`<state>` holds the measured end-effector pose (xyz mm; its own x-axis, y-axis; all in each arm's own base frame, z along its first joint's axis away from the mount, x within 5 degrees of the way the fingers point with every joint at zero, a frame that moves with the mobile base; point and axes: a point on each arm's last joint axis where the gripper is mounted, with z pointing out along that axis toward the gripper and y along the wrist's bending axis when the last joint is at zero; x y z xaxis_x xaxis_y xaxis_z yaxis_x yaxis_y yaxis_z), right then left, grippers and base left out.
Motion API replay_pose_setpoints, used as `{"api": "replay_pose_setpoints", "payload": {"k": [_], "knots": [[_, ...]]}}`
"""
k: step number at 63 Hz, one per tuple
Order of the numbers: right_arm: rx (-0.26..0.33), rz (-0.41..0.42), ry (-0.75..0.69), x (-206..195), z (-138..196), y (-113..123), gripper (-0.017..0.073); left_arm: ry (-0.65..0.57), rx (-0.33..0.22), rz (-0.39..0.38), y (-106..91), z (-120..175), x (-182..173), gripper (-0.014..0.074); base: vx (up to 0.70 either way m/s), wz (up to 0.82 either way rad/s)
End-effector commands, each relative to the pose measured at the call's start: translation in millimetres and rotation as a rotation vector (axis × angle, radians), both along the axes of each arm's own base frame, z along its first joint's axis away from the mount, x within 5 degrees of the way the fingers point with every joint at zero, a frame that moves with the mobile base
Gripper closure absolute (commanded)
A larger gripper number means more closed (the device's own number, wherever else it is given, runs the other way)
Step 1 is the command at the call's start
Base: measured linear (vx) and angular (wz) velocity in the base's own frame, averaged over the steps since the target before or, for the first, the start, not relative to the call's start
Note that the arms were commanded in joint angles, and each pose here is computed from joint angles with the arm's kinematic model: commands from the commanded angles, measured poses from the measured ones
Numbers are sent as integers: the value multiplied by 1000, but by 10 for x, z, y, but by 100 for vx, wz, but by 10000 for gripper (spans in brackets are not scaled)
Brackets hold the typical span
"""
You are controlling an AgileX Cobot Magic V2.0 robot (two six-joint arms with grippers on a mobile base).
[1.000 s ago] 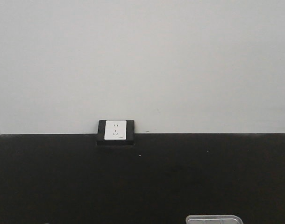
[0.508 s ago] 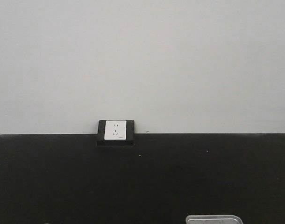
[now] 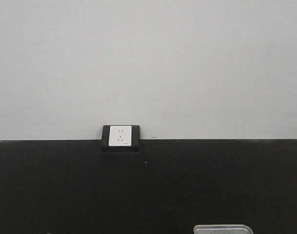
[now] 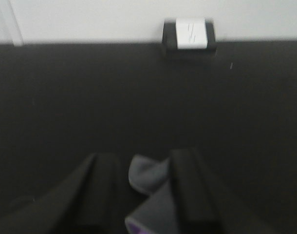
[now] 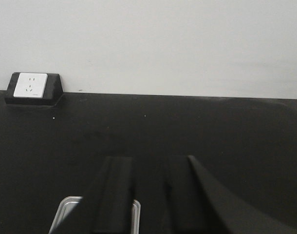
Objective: Wipe beaker with gray cloth and return to tray
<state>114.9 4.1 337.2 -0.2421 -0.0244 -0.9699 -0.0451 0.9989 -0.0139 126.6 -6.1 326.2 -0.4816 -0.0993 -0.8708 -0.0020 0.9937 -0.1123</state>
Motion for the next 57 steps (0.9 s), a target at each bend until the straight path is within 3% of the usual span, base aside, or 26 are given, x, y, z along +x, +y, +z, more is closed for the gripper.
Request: {"api": "replay_pose_setpoints", "payload": {"k": [1, 6, 12, 25, 35, 43, 54, 57], "knots": [[-3, -3, -86, 28, 140, -3, 126, -12, -46, 8, -18, 48, 163, -14, 0, 0], [-4, -3, -80, 30, 134, -3, 65, 53, -80, 2, -44, -40, 285, -64, 0, 0], [-4, -3, -82, 30, 136, -3, 24, 154, -111, -30, -93, -187, 463, -65, 0, 0], [-4, -3, -81, 30, 135, -3, 18, 326, -180, -107, -218, -263, 933, -26, 0, 0], [-4, -3, -80, 30, 134, -3, 18, 362, -164, -175, -404, -221, 1294, 6, 0, 0], [-4, -3, -79, 30, 134, -3, 18, 412, -103, -238, -627, -332, 1552, 8, 0, 0], [-4, -1, -53, 26, 110, -1, 18, 547, 28, -177, -619, -649, 1738, 8, 0, 0], [-4, -1, -50, 25, 107, -1, 18, 583, 28, -143, -607, -736, 1770, 8, 0, 0]]}}
